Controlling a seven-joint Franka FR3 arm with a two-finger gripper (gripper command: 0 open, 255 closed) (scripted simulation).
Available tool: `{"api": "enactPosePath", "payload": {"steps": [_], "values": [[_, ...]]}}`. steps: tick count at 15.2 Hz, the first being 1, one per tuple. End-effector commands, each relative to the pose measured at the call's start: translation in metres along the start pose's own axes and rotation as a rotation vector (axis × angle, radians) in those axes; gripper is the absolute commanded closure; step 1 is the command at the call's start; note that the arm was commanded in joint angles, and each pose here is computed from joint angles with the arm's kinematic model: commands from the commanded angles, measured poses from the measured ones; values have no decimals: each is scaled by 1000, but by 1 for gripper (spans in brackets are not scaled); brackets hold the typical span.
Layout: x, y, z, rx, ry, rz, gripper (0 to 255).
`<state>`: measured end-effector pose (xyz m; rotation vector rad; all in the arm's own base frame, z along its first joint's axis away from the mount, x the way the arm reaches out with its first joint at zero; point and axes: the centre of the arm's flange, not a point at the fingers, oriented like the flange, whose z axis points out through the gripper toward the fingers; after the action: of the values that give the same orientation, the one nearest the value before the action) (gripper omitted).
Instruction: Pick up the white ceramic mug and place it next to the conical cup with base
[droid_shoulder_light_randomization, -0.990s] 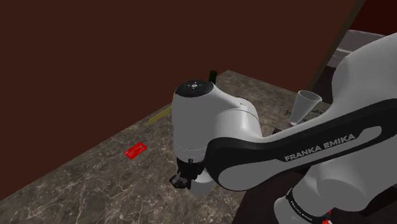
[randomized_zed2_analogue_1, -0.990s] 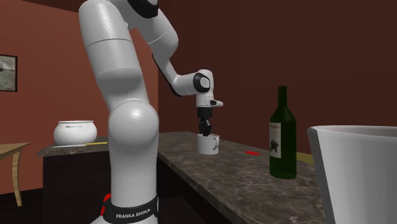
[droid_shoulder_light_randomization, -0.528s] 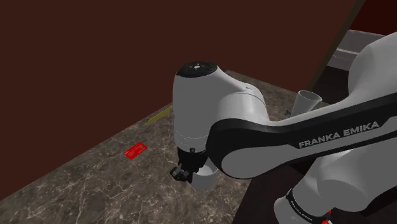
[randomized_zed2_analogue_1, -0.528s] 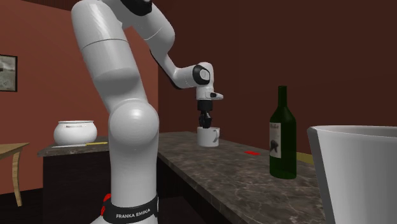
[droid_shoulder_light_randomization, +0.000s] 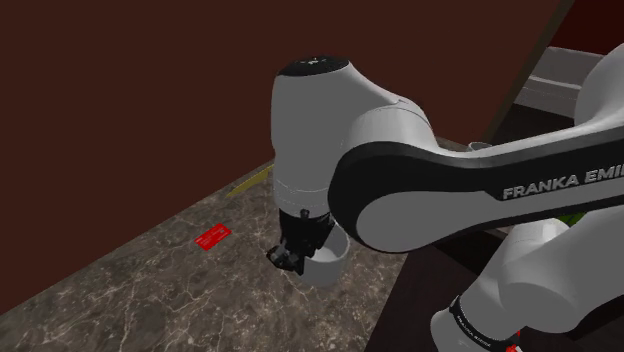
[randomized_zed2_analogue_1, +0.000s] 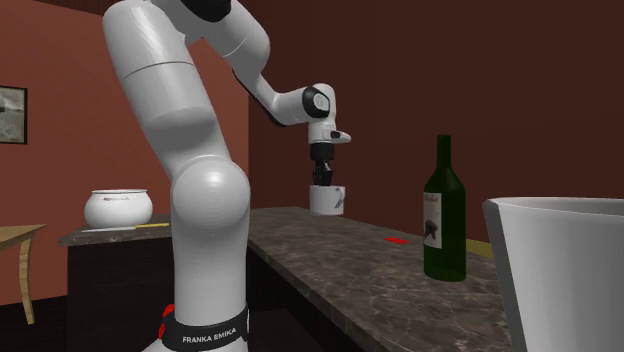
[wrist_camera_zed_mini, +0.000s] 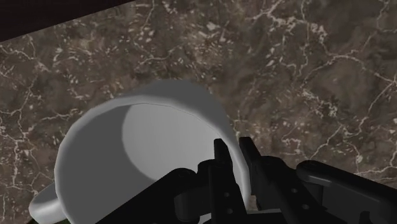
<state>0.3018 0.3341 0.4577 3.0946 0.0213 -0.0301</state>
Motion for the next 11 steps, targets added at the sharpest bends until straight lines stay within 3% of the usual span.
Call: {"api": "enactPosePath", "payload": {"steps": [1,11], "values": [[0,0,-10,0,0,0,255],[-1,3,-63,0,0,0,255]]}}
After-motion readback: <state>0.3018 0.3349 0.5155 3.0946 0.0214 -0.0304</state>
